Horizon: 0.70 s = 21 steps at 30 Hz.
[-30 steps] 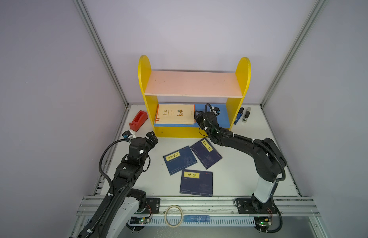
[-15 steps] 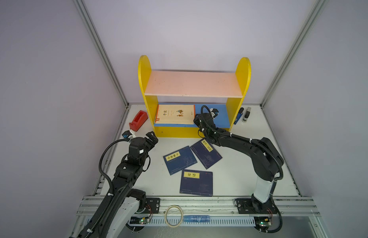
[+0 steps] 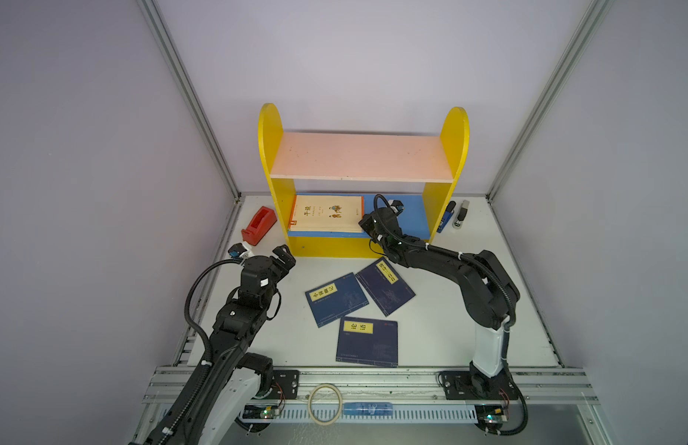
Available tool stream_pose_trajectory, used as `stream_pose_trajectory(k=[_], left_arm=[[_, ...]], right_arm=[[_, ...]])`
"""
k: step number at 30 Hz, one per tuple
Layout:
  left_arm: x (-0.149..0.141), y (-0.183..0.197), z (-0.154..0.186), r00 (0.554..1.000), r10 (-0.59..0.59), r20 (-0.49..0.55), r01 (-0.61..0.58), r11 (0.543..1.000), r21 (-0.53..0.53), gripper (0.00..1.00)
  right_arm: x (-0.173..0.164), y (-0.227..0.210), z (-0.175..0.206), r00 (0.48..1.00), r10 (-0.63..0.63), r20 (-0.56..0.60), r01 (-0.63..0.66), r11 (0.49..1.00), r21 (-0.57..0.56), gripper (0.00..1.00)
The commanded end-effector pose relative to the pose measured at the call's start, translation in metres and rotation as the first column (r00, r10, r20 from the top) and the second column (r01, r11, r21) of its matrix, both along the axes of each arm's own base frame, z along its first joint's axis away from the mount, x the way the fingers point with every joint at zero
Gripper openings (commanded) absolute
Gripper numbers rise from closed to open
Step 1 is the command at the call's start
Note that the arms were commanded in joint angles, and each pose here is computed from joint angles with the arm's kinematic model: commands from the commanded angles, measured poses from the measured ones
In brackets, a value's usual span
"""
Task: Stacking books/files
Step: Place the book on the bookshelf.
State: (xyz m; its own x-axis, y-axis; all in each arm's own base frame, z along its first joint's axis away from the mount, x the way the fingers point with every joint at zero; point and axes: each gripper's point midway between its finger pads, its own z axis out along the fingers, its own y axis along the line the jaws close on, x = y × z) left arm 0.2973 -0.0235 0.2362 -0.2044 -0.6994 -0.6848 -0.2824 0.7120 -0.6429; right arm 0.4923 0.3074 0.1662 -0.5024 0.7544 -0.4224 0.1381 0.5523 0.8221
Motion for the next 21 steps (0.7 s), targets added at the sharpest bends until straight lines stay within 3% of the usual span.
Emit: stream_pose_trajectory(k=[1,8,14,21], left_arm=[[0.001,0.0,0.005,1.0,-0.004,0.013,0.004,1.0,0.006,0.99],[0.003,-0.001,0.003,1.0,-0.005,-0.001,0.005,1.0,0.009,0.99],[0.003,-0.001,0.003,1.0,-0.005,-0.001,0.005,1.0,0.008,0.99],[0.002,-0.002,0.004,1.0,-0.01,-0.005,0.01,1.0,0.006,0.99]], right_arm=[[0.002,0.012,0.008,0.999,0.035,0.019,-0.036,0.998,0.057,0.06],[-0.005,0.013,0.006,1.0,0.014,0.026,-0.017,0.996,0.084,0.05],[-0.013,-0.004,0.019,0.998,-0.025,0.051,0.023,0.998,0.051,0.19],[-0.042,-0.038,0.067,0.985,-0.048,0.164,0.047,0.999,0.007,0.39]])
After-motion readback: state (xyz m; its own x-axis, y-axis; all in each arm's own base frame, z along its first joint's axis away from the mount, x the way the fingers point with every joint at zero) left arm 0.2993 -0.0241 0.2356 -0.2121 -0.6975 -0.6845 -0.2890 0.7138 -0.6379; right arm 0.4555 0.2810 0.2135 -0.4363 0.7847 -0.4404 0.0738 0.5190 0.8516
